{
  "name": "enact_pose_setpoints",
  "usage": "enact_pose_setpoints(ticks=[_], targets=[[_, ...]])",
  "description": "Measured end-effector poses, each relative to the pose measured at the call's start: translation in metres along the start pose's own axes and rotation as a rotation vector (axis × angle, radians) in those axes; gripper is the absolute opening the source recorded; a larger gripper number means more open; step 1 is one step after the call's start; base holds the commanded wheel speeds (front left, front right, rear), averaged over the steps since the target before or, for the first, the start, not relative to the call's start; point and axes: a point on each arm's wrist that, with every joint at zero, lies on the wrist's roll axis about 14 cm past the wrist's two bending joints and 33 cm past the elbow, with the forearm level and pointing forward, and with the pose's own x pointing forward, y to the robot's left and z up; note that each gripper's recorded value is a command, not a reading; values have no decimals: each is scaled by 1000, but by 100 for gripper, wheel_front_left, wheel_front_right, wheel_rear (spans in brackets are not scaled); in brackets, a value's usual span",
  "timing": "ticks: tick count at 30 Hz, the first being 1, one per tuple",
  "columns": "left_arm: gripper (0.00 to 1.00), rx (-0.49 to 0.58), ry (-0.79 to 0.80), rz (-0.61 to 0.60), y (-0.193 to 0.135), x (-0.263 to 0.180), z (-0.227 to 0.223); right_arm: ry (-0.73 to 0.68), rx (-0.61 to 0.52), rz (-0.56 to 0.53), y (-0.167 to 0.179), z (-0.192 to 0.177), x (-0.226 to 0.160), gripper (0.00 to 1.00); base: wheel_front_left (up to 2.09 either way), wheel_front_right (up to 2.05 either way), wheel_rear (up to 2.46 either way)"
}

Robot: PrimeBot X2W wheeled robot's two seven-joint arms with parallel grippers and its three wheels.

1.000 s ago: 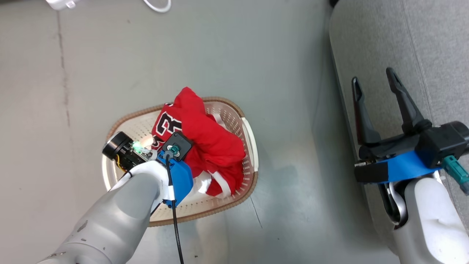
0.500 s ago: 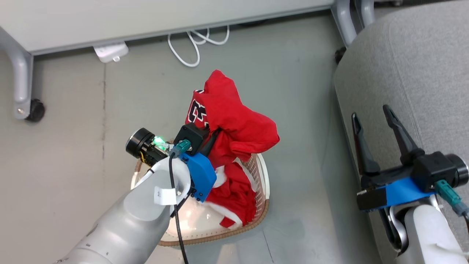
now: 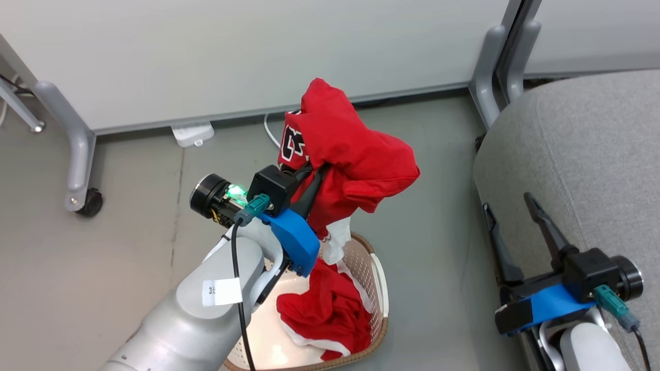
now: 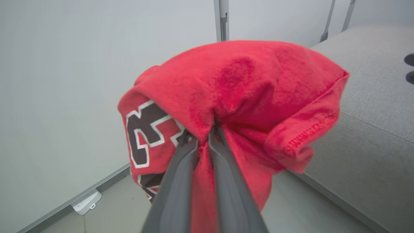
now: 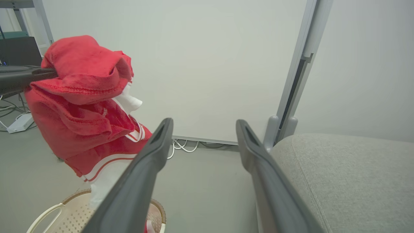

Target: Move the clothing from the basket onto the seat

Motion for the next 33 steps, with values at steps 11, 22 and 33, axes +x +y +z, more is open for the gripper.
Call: enact_pose_setpoints(ticks=[11,22,33], targets=[[0,25,-141,3,-13,-15,54,-16,12,48,22,9,-16,100,0,0,0],[0,40,-162,11,-15,-24,63,-24,20,98,41,13,-20,100,0,0,0],[0,33,-160,12,-16,-23,62,-14,35,201,76,10,-17,100,0,0,0]])
